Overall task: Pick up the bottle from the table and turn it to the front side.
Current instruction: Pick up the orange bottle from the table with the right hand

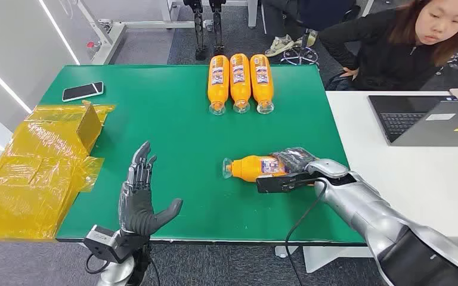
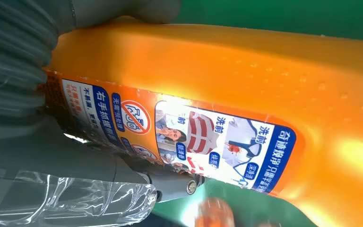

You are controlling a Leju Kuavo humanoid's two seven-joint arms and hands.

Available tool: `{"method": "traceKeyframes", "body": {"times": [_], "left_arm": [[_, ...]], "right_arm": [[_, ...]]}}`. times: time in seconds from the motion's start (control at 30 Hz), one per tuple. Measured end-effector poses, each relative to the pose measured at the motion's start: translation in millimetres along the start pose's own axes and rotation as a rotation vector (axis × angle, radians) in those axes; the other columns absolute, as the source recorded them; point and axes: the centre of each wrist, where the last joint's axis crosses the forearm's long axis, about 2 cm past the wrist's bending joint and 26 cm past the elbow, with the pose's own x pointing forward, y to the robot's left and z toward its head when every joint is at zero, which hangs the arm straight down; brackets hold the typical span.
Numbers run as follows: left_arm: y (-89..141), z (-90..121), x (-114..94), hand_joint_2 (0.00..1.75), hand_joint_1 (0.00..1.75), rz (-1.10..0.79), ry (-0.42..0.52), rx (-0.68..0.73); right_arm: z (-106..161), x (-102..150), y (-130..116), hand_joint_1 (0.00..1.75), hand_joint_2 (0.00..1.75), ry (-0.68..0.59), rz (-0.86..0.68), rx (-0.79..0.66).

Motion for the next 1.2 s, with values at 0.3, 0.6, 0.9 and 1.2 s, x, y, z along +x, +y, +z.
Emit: {"method": "traceKeyframes", "body": {"times": [0.3,0.6,0.9,1.2], "left_arm": [[-0.3,1.3,1.7,1.75,0.00,0.000,-0.003,0.004],[-0.5,3.6,2.2,1.75,0.00,-0.010,-0.001,0.001],[2.1,3.8,4.4,1.75,0.00,-0.028,-0.006,-0.001],[4.7,7.5,5.0,1.75,0.00,0.010,-0.005,0.024]], "right_arm": [[-1.6,5.6,-4.3,1.75,1.75,-0.022,0.005,-0.020],[0.0,14.6,-11.1,1.75,1.75,-0.040,0.032,-0.179],[19.1,48.4,-4.9,1.75,1.75,-0.146,0.036,-0.549],[68.8,90.0,57.1,1.75,1.75,-0.301,-0.036,-0.821]]}}
